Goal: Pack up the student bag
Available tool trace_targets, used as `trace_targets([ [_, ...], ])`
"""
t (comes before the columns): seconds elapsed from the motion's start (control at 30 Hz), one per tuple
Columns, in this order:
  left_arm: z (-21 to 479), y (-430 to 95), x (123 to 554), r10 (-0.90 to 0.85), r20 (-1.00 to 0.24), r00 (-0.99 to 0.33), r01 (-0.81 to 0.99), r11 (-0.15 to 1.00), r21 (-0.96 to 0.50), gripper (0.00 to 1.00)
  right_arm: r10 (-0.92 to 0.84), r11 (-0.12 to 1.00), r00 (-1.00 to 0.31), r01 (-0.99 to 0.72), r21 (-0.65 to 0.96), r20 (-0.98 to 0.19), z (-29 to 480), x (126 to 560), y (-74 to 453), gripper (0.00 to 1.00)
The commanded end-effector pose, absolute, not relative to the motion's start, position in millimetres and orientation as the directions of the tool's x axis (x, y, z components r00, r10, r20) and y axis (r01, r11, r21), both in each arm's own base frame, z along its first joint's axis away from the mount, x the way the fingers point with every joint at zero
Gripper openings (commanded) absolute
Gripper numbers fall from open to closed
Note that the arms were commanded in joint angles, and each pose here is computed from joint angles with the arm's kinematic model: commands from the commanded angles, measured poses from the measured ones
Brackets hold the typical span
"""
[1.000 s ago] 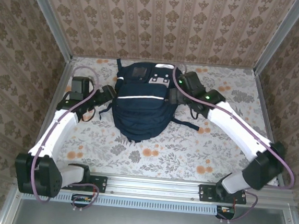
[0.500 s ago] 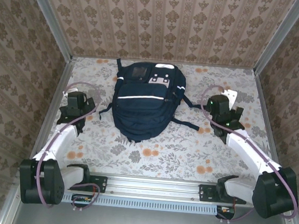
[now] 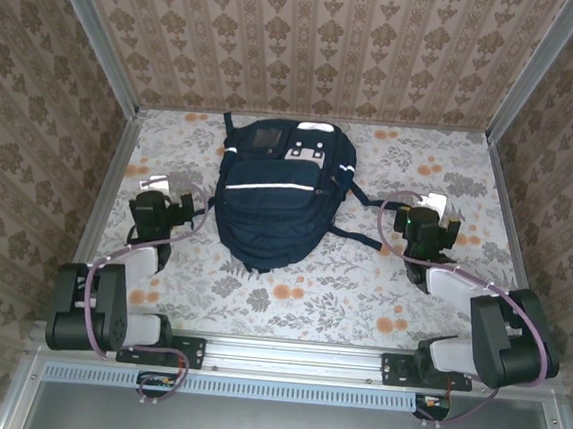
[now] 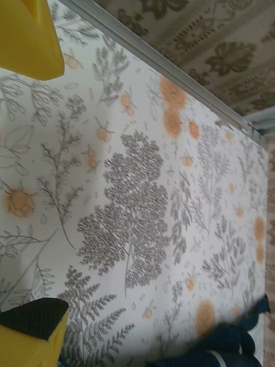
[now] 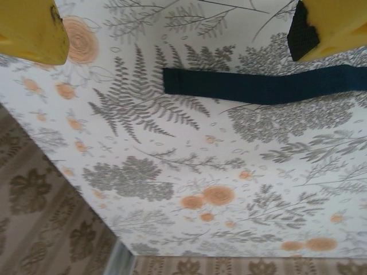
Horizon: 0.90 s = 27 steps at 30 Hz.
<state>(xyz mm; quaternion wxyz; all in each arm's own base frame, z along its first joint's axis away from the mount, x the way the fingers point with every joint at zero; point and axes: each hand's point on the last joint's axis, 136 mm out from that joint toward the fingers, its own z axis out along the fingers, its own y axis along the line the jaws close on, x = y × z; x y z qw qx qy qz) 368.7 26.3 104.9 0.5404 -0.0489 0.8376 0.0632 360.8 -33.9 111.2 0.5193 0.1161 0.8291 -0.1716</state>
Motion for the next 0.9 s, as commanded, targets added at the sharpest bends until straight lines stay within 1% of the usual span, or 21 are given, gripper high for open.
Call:
trace_targets([
  [0.0, 125.4, 17.3, 381.1, 0.030, -0.957, -0.288, -0.078, 0.995, 0.054, 1.00, -0.003, 0.957, -0.316, 0.273, -0.094, -0.949, 132.1, 379.2, -19.4, 1.00],
  [0.1, 120.0, 15.8, 380.8, 0.034, -0.962, -0.271, -0.068, 0.996, 0.054, 1.00, -0.014, 0.979, -0.304, 0.189, -0.074, -0.952, 129.7, 385.1, -12.7, 1.00],
  [0.3, 101.2, 17.4, 385.0, 0.027, -0.959, -0.281, -0.079, 0.996, 0.051, 1.00, -0.005, 0.992, -0.313, 0.115, -0.043, -0.950, 107.4, 395.2, -5.6, 1.00],
  [0.43, 98.5, 18.5, 388.0, 0.039, -0.954, -0.298, -0.095, 0.993, 0.071, 1.00, 0.004, 0.992, -0.315, 0.123, -0.037, -0.949, 100.3, 394.7, -8.1, 0.99],
  [0.53, 96.5, 16.8, 394.9, 0.065, -0.937, -0.342, -0.110, 0.988, 0.109, 1.00, 0.011, 0.990, -0.322, 0.137, -0.035, -0.947, 100.1, 396.5, -10.3, 1.00],
  [0.57, 96.7, 14.4, 396.0, 0.082, -0.936, -0.344, -0.117, 0.985, 0.129, 1.00, 0.013, 0.990, -0.323, 0.138, -0.034, -0.946, 99.7, 396.6, -10.8, 1.00],
  [0.87, 96.6, 11.6, 395.4, 0.091, -0.935, -0.344, -0.104, 0.986, 0.134, 1.00, 0.030, 0.990, -0.329, 0.141, -0.018, -0.944, 98.8, 397.4, -13.6, 1.00],
])
